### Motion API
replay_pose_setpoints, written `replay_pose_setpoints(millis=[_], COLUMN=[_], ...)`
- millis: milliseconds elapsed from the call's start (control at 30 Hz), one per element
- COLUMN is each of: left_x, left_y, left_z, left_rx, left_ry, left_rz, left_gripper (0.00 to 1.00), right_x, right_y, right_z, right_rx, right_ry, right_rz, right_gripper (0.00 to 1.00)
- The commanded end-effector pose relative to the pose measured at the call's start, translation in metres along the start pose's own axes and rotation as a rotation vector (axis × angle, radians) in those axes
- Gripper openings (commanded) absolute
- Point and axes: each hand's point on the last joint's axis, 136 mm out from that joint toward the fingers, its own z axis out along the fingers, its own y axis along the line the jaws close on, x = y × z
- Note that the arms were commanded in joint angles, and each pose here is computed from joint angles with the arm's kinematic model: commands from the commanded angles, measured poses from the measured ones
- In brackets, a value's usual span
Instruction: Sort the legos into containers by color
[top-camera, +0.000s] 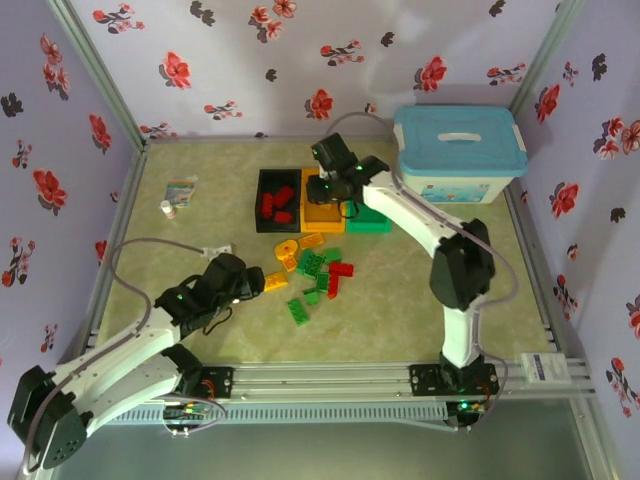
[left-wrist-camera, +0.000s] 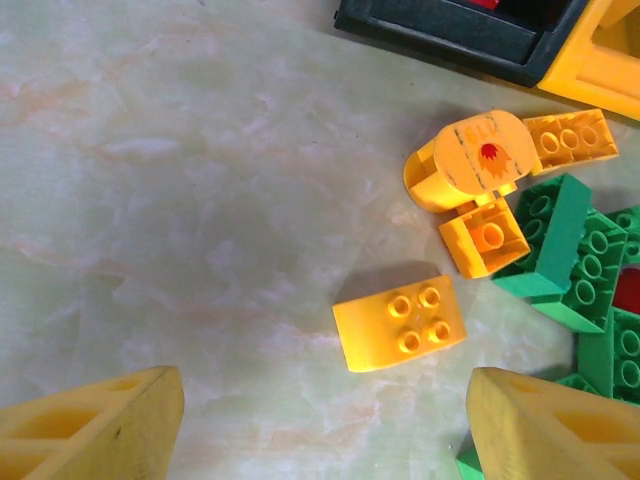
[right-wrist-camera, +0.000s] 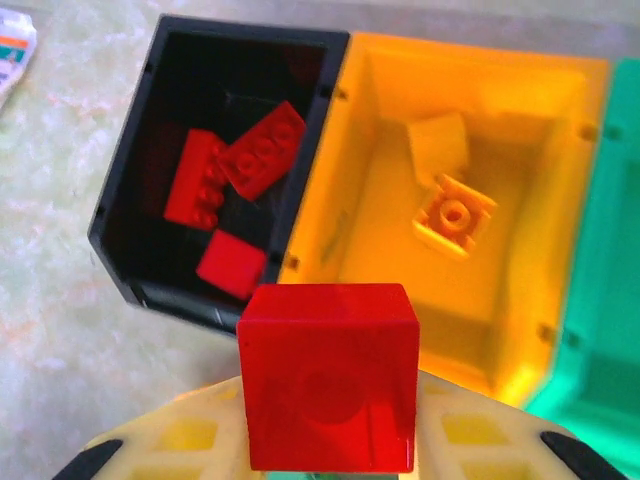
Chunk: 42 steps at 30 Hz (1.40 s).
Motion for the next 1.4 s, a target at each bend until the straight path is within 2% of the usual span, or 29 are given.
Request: replay_pose_setpoints(millis=[0,133,200,233,300,367,400,600,700,900,1100,1200,1367], left_x=[0.015,0.021,0.022,0.022,0.023,0.024,0.024,0.033,0.051,0.092,0.119,0.124,0.126], left_y=[0.018,0.018,0.016,0.013,0.008,0.002,-0.002,-0.049,-0.072,-0.100,-0.094,-0.092,-0.095], left_z=[-0.004,-0.008,-0.008,-0.008,-0.008,-0.007,-0.005,0.004,0.014,0.029,0.047,0.053,0.058], left_rx=[-0.044,-0.020,-0.013,-0.007,0.000,0.006,0.012,0.126,0.156,0.117,0.026,0.003,-0.022], left_ry=[0.017,0.016,0.017,0.019,0.025,0.032,0.038,0.075,0.156,0.291,0.347,0.357,0.374], left_rz=[-0.030,-0.044,-0.036,-0.029,-0.010,0.014,0.028,0.117,0.160,0.233,0.195,0.193,0.218], left_gripper=[0.75,0.74,0.74,0.74,0.75,0.75,0.75,0.77,0.78,0.80,0.77,0.70,0.48], right_x=[0.004,-0.011,-0.016,-0.020,-0.026,-0.033,-0.036,-0.023,-0.010,0.018,0.042,0.051,0.058], right_y=[0.015,0.033,0.042,0.046,0.054,0.054,0.053,0.048,0.037,0.005,-0.017,-0.026,-0.041], right_z=[0.020,0.046,0.056,0.058,0.057,0.049,0.043,0.011,-0.008,-0.033,-0.046,-0.049,-0.054], right_rx=[-0.028,-0.057,-0.077,-0.092,-0.121,-0.114,-0.102,-0.127,-0.117,-0.041,-0.018,-0.012,-0.004], right_ry=[0.083,0.103,0.107,0.102,0.089,0.059,0.043,0.004,-0.030,-0.061,-0.078,-0.086,-0.097], right_rz=[-0.049,-0.072,-0.086,-0.094,-0.110,-0.113,-0.113,-0.100,-0.091,-0.082,-0.041,-0.015,0.023], right_gripper=[0.32,0.33,0.38,0.45,0.78,0.90,0.92,0.92,0.92,0.92,0.92,0.92,0.92])
